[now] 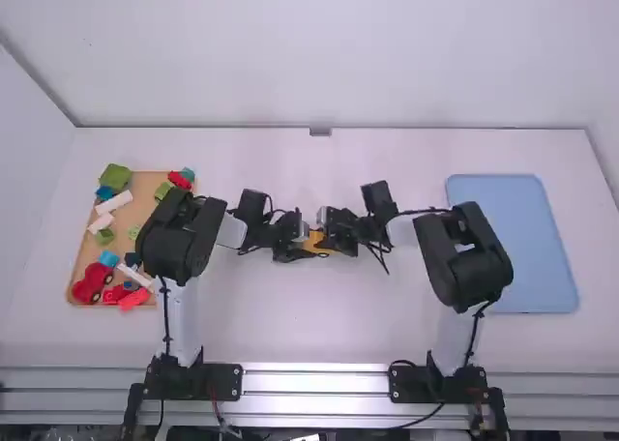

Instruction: Assemble lego blocks to make yellow taxi

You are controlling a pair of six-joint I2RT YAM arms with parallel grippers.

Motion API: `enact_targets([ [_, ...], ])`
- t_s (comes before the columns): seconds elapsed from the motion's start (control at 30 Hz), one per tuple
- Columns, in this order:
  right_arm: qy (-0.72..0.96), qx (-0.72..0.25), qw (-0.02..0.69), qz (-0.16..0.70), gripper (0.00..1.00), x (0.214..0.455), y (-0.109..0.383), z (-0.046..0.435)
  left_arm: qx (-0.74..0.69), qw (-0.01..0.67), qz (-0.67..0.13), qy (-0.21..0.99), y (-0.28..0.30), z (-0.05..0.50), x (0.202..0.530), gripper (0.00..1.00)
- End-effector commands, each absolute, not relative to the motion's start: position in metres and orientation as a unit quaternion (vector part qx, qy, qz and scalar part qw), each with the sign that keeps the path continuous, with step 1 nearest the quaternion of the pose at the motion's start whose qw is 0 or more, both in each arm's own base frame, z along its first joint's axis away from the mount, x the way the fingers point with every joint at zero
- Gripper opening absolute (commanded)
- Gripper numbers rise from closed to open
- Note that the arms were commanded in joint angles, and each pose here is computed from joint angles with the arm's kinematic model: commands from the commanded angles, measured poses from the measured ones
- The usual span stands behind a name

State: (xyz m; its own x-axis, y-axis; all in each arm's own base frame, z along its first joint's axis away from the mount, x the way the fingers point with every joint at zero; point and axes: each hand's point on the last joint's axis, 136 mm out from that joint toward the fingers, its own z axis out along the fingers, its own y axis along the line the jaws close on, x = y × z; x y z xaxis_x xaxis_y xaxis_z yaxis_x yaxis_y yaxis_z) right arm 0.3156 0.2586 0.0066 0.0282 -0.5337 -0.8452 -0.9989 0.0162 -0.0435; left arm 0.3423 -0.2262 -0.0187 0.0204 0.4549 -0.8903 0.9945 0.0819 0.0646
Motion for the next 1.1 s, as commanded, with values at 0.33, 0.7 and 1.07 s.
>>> enact_targets([
  [0.33,0.503,-0.549,0.470,0.475,0.98,0.331,0.238,0.073,0.566,0.341,-0.315,0.681,-0.217,-0.056,0.330,0.06],
  [0.7,0.702,-0.400,0.454,0.375,0.98,0.348,0.162,0.009,0.566,0.341,-0.315,0.682,-0.217,-0.056,0.330,0.64],
  [1.07,0.740,-0.447,0.401,0.303,0.98,0.309,0.188,-0.038,0.562,0.301,-0.248,0.729,-0.196,-0.004,0.337,0.99],
])
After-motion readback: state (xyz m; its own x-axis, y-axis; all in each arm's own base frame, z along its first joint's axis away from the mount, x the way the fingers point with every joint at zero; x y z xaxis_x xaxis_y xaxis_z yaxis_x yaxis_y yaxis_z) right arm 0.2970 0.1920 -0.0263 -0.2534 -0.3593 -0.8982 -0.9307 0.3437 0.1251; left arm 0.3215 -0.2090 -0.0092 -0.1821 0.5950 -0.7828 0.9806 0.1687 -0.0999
